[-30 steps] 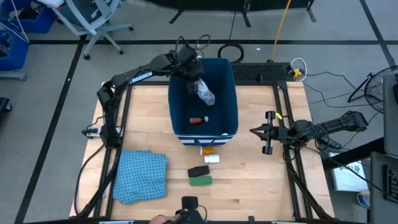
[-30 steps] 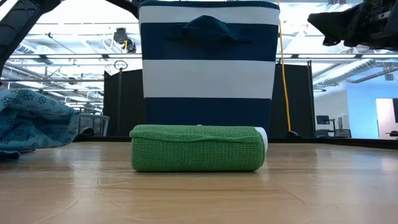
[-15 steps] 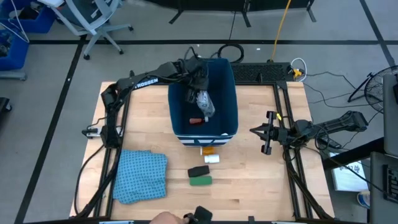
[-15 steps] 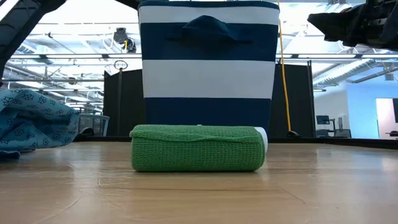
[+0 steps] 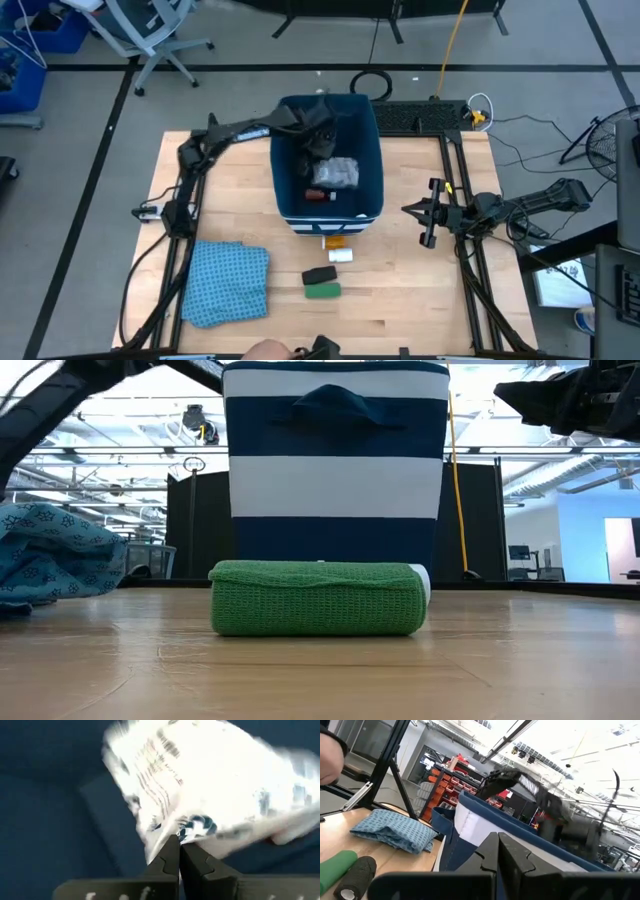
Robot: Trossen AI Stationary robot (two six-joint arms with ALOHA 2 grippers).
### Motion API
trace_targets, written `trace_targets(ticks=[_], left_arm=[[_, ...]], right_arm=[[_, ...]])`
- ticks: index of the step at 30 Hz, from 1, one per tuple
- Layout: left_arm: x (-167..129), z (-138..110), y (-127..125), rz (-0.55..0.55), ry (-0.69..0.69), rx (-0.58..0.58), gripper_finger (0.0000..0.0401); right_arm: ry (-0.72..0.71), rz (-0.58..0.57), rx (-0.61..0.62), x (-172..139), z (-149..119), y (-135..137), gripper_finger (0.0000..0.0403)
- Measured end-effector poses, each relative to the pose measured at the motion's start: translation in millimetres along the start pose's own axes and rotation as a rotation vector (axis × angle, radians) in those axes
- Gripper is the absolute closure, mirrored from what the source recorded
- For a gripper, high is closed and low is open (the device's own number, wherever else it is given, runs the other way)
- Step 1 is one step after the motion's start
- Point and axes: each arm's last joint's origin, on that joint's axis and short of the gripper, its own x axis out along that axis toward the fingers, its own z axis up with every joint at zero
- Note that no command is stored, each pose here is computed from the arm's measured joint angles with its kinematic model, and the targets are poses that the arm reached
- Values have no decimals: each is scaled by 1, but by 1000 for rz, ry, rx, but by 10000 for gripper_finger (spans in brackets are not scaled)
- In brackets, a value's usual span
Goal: Pick & place medical supplies in basket/bin
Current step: Put the mailer bag into the blue bin
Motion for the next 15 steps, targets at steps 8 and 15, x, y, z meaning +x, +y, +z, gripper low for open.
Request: trace_targets(ticks=[8,15], left_arm=[[44,-13,-4,-93,138,-64,401],[41,-5,-4,43,227,-37,365]], right_arm=[[-6,-2,2,0,1,0,403],[-5,-2,18,0,0,0,403]])
